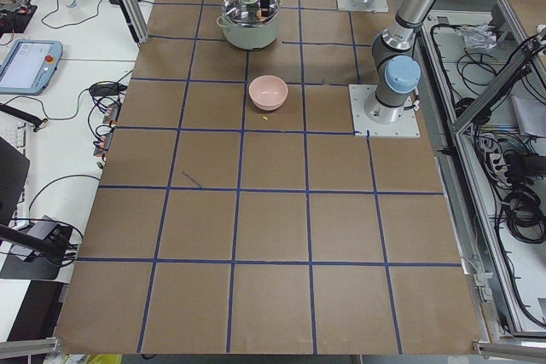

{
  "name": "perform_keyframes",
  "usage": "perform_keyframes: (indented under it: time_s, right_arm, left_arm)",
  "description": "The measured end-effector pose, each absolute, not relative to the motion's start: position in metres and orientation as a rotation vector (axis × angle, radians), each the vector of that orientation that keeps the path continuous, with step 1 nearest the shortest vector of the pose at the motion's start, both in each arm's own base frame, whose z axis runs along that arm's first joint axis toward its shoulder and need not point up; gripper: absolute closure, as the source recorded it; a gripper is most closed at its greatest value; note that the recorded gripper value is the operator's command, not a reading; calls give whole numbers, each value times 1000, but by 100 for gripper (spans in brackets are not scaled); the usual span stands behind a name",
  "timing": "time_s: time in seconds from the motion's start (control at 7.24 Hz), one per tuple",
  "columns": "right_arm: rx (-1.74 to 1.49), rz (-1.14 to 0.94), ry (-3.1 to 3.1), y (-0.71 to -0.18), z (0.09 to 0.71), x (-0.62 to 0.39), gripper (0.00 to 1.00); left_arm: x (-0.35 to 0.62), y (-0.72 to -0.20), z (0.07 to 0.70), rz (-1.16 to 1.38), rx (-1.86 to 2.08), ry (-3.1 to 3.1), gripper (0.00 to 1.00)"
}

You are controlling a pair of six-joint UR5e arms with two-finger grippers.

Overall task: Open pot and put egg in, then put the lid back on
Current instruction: 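Lower the glass lid onto the pot with the right gripper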

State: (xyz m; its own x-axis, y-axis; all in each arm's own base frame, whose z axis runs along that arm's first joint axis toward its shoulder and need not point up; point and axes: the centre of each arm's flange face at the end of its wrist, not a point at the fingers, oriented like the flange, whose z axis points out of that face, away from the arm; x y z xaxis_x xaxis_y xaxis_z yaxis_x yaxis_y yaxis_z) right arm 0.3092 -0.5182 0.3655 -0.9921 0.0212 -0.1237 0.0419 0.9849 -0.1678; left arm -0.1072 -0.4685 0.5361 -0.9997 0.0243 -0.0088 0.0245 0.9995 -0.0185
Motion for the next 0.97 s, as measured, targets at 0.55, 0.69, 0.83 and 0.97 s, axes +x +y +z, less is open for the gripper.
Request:
perform_keyframes:
  time_s: [0.55, 0.69, 0.83, 0.97]
  right_arm:
    - [15, -270, 3005, -521, 366, 305, 64]
    - [13, -270, 3005, -521, 365, 305, 64]
    - [12, -275, 3003, -520, 360, 304, 63]
    - [6, -287, 3001, -518, 355, 303, 63]
  left_arm:
    - [-106, -469, 534, -23, 35, 3135, 0]
    - [-107, -469, 534, -26, 31, 3136, 0]
    - [-107, -469, 534, -28, 24, 3137, 0]
    - [-107, -469, 534, -28, 21, 3137, 0]
